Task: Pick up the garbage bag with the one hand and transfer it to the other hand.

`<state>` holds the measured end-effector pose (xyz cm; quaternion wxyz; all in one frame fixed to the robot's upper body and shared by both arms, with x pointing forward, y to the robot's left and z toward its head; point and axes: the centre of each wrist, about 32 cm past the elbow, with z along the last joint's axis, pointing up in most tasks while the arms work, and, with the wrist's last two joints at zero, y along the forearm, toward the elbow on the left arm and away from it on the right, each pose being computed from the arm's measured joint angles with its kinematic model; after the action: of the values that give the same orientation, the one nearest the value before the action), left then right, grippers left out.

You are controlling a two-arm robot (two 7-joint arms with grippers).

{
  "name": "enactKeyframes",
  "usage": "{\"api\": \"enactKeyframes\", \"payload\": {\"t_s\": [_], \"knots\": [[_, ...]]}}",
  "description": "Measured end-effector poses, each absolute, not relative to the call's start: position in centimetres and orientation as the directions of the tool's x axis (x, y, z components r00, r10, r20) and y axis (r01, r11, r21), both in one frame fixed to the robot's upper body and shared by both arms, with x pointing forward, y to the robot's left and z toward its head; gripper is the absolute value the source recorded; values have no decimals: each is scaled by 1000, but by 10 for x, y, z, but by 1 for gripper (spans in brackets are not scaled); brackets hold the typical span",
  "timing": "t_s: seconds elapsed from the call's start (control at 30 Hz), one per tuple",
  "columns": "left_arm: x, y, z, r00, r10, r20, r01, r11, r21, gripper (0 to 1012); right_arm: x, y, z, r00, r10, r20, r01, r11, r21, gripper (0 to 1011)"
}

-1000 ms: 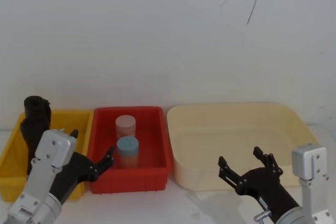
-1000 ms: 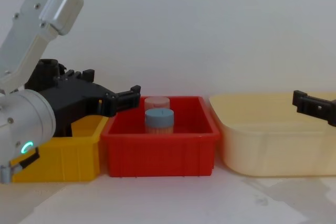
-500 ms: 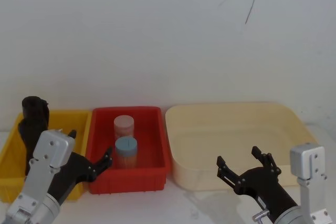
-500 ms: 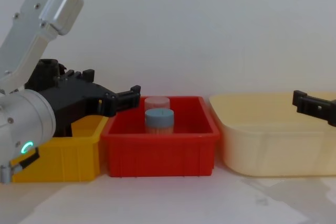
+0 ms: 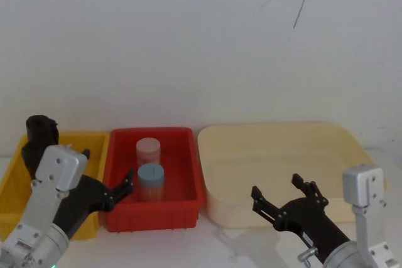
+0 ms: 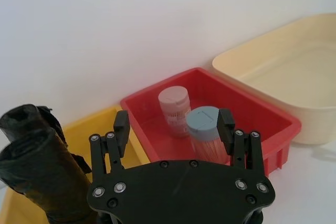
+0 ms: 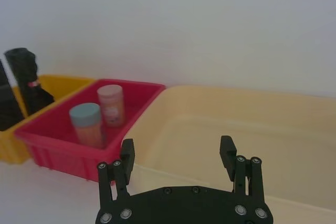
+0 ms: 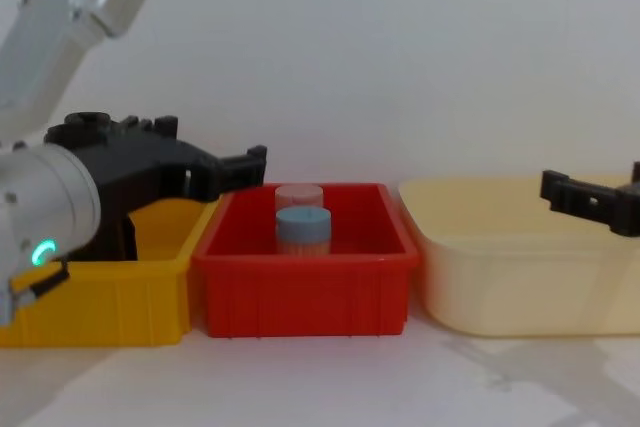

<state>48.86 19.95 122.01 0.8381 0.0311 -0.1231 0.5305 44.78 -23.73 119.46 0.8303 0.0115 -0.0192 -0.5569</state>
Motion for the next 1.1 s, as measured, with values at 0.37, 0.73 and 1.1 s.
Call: {"api": "enactKeyframes", "payload": {"t_s": [0.37, 0.73, 1.1], "knots": [[466, 216, 1260, 420, 884, 207, -895, 441, -70, 1000, 458, -223, 1226, 458, -888, -36, 889, 457, 22, 1000], [433, 264, 1282, 406, 902, 150, -909, 416, -42, 1000, 473, -187, 1252, 509, -858, -69, 860, 510, 16, 1000], [423, 301, 1279, 403, 911, 93, -914, 405, 0, 1000, 492, -152, 1266, 539, -842, -42, 842, 539, -11, 1000]]}}
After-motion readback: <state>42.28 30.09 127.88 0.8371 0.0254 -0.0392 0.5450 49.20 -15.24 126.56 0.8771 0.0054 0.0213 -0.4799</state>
